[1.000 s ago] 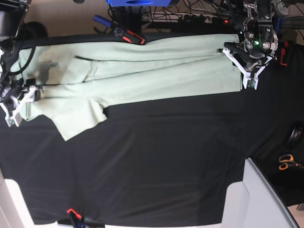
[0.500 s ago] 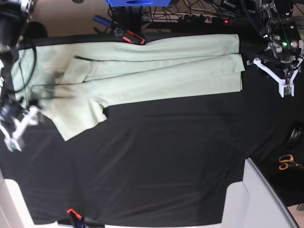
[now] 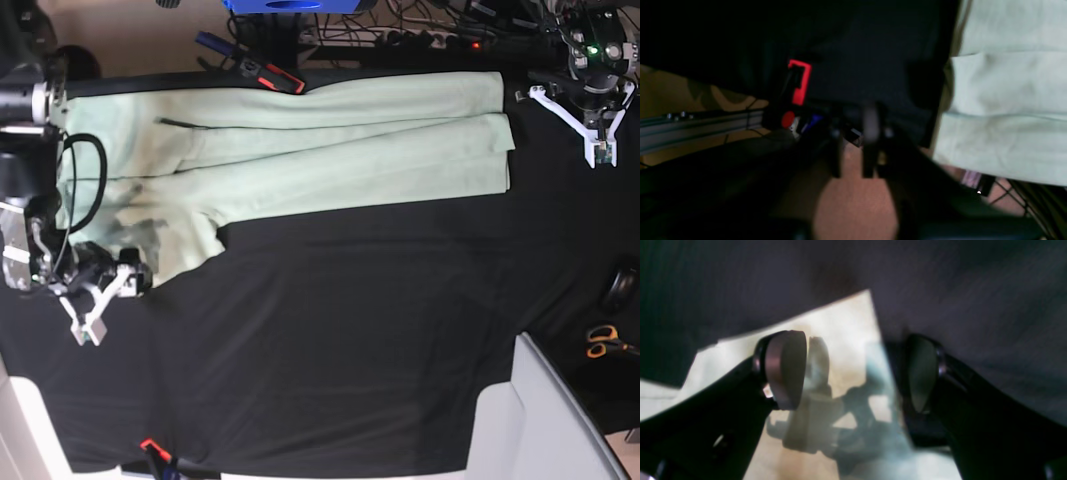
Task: Fold the T-shirt properly
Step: 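Drag the shirt's sleeve end with the right gripper toward the collar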
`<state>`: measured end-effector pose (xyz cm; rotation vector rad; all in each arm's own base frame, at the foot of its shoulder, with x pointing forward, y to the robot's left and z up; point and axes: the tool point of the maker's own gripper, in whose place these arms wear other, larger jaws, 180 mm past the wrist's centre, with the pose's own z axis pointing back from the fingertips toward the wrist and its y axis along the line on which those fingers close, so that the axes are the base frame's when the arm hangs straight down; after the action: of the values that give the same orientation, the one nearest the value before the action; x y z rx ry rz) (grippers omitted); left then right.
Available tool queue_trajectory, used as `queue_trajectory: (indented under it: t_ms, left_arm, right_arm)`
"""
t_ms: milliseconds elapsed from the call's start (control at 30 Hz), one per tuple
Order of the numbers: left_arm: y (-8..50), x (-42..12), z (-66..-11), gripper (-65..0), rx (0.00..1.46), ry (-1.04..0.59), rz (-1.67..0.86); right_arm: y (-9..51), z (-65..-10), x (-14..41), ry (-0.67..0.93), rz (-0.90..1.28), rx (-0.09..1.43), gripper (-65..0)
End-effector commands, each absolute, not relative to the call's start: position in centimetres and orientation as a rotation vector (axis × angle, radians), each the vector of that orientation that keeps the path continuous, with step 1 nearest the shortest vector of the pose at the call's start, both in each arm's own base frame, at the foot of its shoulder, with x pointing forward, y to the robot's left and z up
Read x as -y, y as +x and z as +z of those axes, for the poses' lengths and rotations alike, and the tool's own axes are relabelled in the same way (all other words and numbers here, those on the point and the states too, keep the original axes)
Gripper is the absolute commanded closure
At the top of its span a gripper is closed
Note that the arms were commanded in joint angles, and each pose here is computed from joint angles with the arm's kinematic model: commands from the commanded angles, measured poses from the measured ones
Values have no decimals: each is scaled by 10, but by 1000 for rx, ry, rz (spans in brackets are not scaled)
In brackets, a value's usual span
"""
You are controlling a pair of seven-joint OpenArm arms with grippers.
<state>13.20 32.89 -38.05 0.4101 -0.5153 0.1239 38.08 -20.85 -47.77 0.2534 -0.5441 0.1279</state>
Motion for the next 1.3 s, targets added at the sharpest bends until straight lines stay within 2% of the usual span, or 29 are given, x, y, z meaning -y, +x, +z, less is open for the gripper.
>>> queue_trajectory:
  t_ms: [0, 333, 400, 533, 567, 900, 1067, 1267]
  left_arm:
    - [137, -333, -372, -47, 547, 430, 120]
    - [136, -328, -375, -42, 546, 417, 135]
    - [137, -328, -375, -42, 549, 417, 136]
    - [137, -328, -375, -42, 551, 417, 136]
    - [137, -328, -375, -42, 551, 417, 136]
    - [138, -328, -375, -42, 551, 416, 137]
    - [138, -328, -375, -42, 550, 419, 135]
    - [138, -330, -374, -42, 550, 429, 130]
  right_arm:
    - [398, -464, 214, 251, 127, 598, -441]
    - [393, -485, 199, 271, 139, 564, -424]
    - [393, -486, 192, 283, 144, 562, -340]
    - [392, -488, 186, 292, 146, 558, -44]
    - [393, -488, 186, 292, 144, 558, 0]
    - [375, -496, 189, 285, 157, 543, 0]
    - [363, -479, 185, 255, 258, 596, 0]
    - [339, -468, 175, 234, 333, 579, 0]
